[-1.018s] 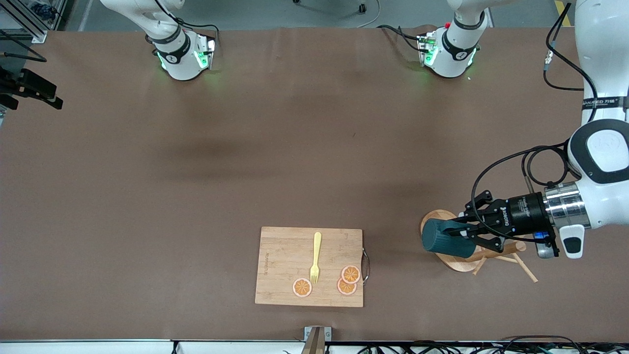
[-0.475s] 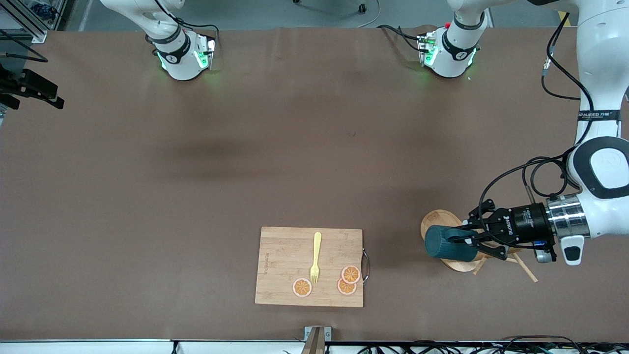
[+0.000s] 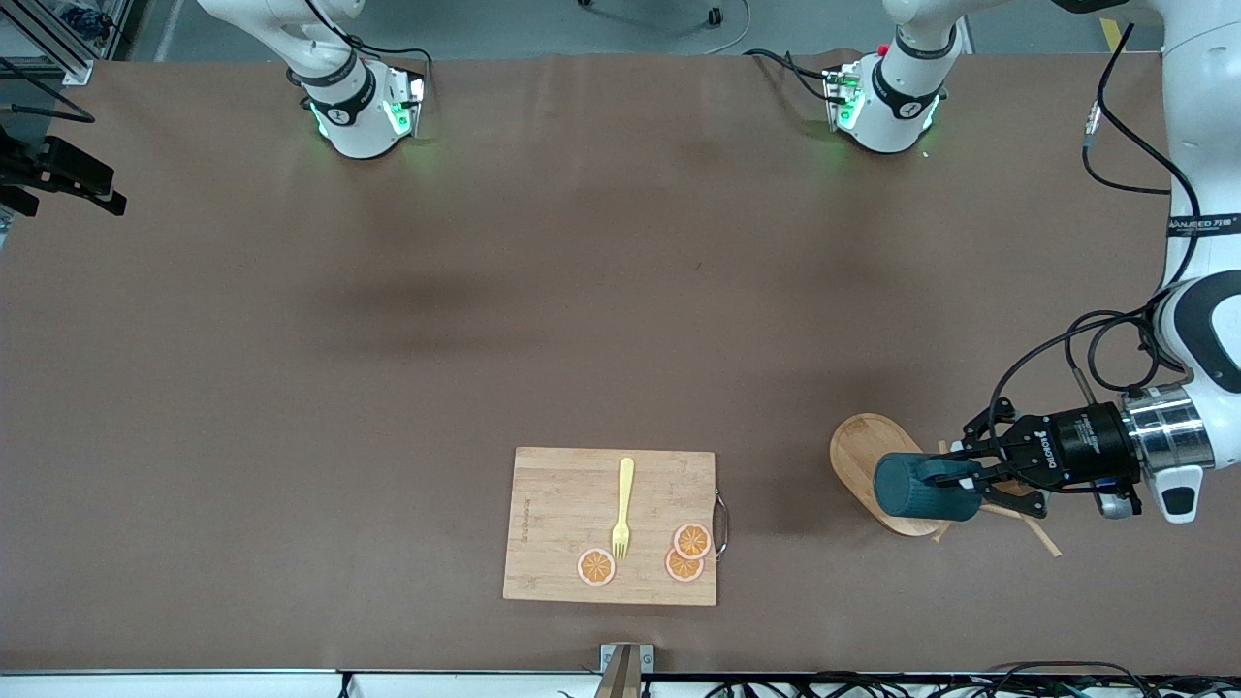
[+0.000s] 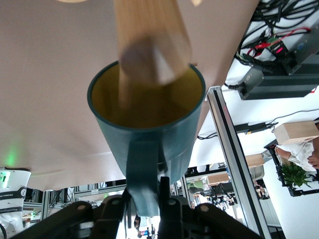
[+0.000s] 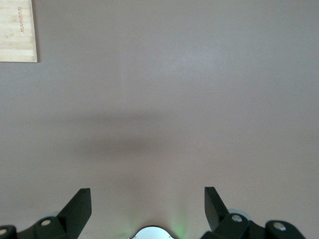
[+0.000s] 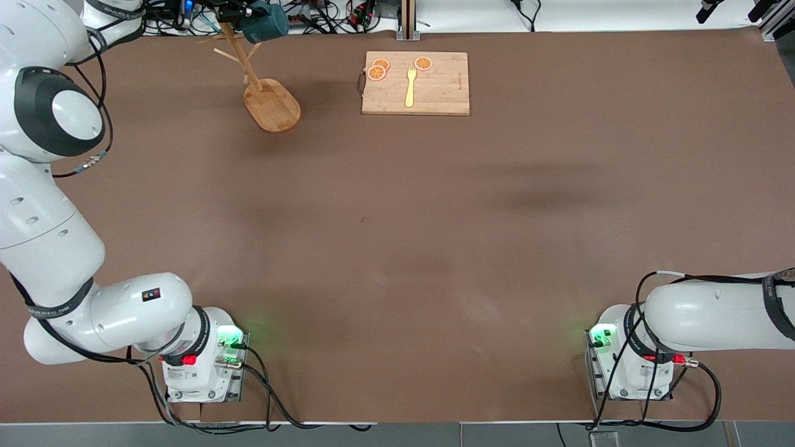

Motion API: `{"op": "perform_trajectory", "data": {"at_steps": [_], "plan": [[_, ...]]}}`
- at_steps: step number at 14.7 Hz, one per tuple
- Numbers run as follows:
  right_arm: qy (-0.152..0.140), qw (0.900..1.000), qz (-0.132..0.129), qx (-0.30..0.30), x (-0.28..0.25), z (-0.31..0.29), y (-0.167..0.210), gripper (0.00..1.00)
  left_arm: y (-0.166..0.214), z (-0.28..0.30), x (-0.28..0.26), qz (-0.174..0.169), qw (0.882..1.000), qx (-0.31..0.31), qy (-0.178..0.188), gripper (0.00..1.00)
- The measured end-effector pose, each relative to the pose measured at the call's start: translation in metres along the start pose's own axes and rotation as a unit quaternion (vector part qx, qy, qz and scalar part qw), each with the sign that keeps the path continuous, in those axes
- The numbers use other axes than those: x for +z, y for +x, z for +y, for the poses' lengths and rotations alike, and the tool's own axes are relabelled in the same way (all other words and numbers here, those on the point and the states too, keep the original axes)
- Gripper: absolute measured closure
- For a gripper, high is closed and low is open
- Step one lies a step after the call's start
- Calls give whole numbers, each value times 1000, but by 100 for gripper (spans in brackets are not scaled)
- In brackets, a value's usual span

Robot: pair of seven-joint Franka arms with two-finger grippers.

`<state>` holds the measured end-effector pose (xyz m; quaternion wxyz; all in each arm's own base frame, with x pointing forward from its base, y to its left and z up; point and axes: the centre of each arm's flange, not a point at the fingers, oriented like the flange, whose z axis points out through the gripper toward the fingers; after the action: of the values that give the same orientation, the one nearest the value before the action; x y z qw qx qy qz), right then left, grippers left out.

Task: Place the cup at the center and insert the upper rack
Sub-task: 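Hang the mug handle onto a mug tree peg with the left gripper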

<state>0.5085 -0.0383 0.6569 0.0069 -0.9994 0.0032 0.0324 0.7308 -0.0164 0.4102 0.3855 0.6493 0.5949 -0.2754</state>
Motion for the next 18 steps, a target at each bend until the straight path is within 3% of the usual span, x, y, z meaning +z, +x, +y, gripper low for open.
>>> {"op": "perform_trajectory", "data": {"at_steps": [6, 18], "plan": [[0, 1000, 0, 0, 0, 0, 0, 0, 30, -1, -1, -14, 1000, -13, -6, 79], [-1, 1000, 12, -3, -2, 0, 2, 0, 47, -3, -8, -17, 1000, -23, -11, 79]]}}
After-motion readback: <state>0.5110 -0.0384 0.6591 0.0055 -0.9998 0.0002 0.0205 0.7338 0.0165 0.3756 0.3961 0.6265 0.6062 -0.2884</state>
